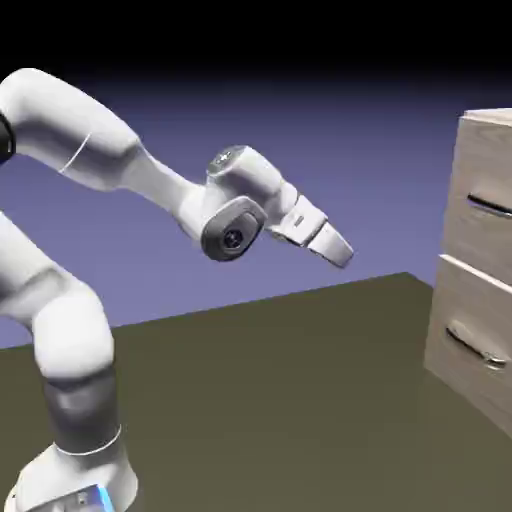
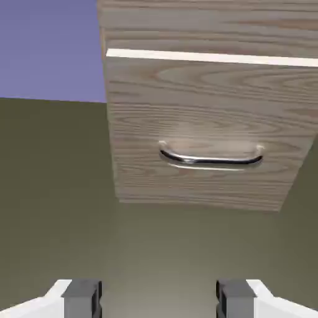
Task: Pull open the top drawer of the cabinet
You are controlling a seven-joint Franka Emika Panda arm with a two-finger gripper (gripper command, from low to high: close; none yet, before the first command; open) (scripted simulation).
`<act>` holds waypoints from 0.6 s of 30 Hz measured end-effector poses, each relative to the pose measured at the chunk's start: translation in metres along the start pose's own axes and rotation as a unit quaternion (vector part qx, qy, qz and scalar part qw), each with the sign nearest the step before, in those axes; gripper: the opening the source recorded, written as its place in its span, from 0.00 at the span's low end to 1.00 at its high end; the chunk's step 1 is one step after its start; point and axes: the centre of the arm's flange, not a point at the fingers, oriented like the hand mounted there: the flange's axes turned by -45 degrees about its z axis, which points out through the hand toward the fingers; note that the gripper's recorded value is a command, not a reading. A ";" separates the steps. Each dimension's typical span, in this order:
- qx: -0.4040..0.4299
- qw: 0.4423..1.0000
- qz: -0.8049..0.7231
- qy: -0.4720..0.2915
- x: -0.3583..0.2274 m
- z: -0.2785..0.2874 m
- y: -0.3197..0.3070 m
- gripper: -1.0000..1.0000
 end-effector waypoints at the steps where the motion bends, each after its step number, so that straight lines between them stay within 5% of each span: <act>1: 0.003 1.000 -0.016 0.008 0.008 -0.005 -0.003 0.50; 18: 0.002 0.959 -0.246 0.142 0.100 -0.083 -0.019 0.50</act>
